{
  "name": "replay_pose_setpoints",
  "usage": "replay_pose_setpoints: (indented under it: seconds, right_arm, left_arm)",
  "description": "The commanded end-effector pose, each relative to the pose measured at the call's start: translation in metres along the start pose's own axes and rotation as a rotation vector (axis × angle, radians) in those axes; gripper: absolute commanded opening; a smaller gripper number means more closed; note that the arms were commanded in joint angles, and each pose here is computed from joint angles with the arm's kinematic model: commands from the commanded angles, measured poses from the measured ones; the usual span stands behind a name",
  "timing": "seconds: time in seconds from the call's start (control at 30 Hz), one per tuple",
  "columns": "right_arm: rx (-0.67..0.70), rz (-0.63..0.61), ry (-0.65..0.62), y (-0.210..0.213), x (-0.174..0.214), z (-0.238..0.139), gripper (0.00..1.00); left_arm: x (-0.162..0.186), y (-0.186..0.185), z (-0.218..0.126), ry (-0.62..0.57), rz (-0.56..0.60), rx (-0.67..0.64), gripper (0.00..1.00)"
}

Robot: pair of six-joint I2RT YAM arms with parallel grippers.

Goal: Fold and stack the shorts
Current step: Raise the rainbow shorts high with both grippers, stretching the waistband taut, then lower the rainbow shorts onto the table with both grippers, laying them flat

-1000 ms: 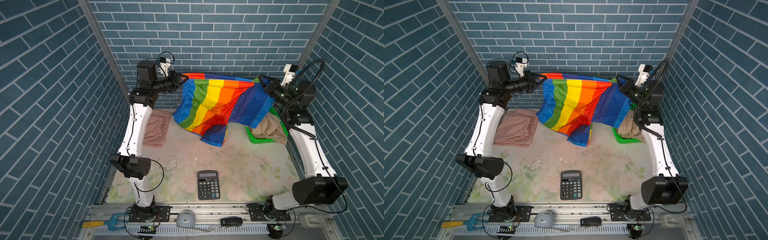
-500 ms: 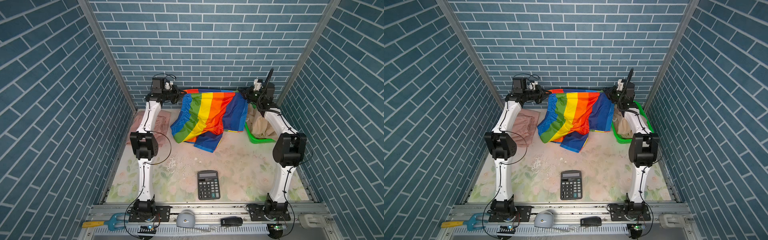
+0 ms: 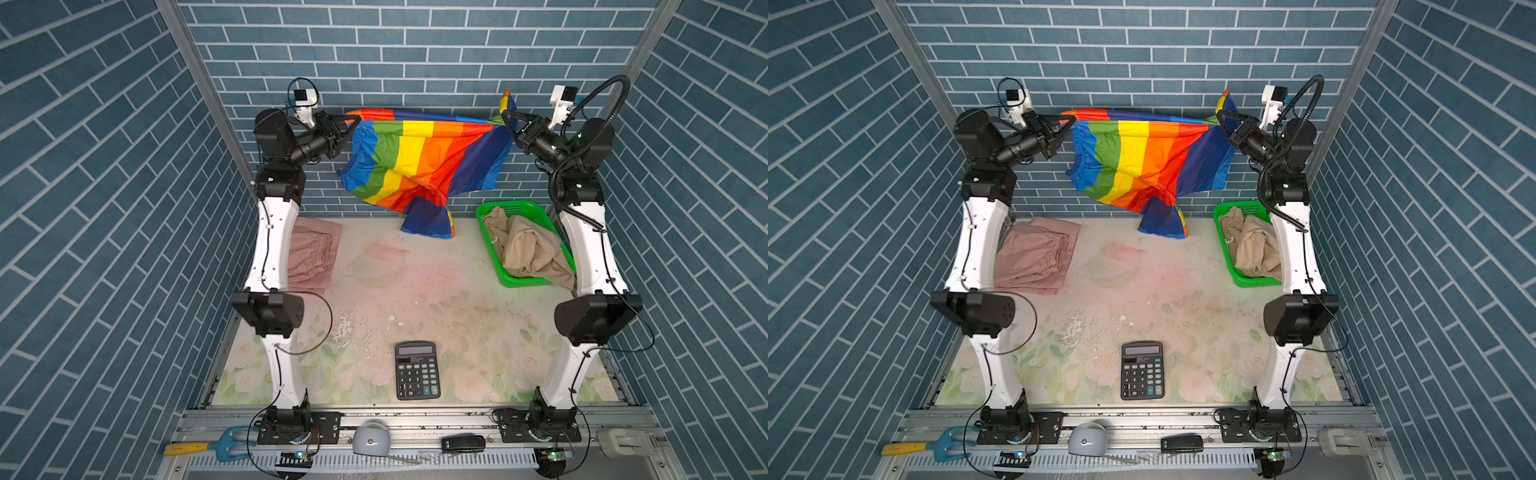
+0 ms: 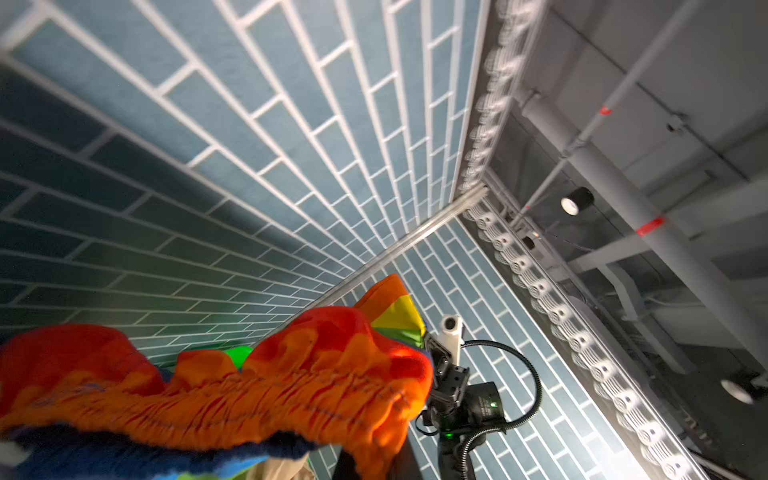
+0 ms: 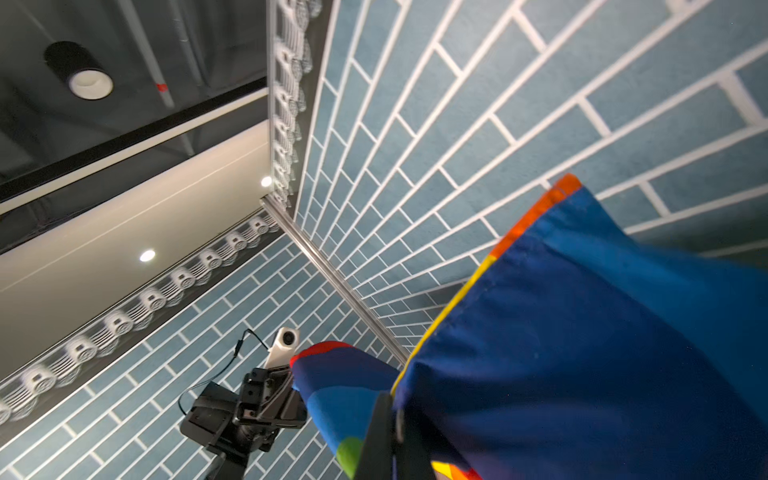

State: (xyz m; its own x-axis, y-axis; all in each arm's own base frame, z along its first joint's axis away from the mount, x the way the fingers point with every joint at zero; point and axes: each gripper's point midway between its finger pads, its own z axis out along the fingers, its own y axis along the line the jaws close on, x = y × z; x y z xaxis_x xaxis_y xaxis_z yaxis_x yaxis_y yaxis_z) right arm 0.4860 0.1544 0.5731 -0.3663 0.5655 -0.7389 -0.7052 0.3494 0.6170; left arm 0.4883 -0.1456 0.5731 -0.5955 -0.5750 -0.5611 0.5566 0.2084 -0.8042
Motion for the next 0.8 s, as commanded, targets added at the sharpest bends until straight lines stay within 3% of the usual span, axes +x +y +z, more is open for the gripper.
replay_pose_setpoints:
  seconds: [0.0,0.07,0.23,0.37,0.57,0.63,0.7,0.77]
  right_arm:
    - [0.192,-0.096,-0.141,-0.066,-0.026,-0.061,0.00]
    - [0.260,-0.010,-0.080,-0.103,0.022,-0.077,0.00]
    - [0.324,0.131,0.097,-0.144,0.125,-0.102,0.00]
    - [0.477,0.190,0.200,-0.161,0.196,-0.131,0.00]
    - [0.699,0.376,0.353,-0.197,0.308,-0.184,0.00]
    - [0.763,0.414,0.393,-0.205,0.332,-0.203,0.00]
    - [0.836,0.433,0.437,-0.211,0.347,-0.219,0.00]
    - [0.831,0.443,0.483,-0.209,0.355,-0.221,0.18]
  left_arm:
    - [-0.057,0.120,-0.087,-0.265,-0.065,-0.305,0.00]
    - [-0.007,0.189,-0.119,-0.238,-0.208,-0.442,0.00]
    - [0.104,0.270,-0.177,-0.143,-0.386,-0.625,0.00]
    - [0.172,0.291,-0.207,-0.078,-0.465,-0.697,0.00]
    - [0.253,0.312,-0.245,0.045,-0.570,-0.830,0.01]
    - [0.273,0.316,-0.251,0.072,-0.609,-0.829,0.08]
    - [0.288,0.319,-0.254,0.090,-0.634,-0.831,0.22]
    - [0.297,0.317,-0.254,0.118,-0.636,-0.824,0.31]
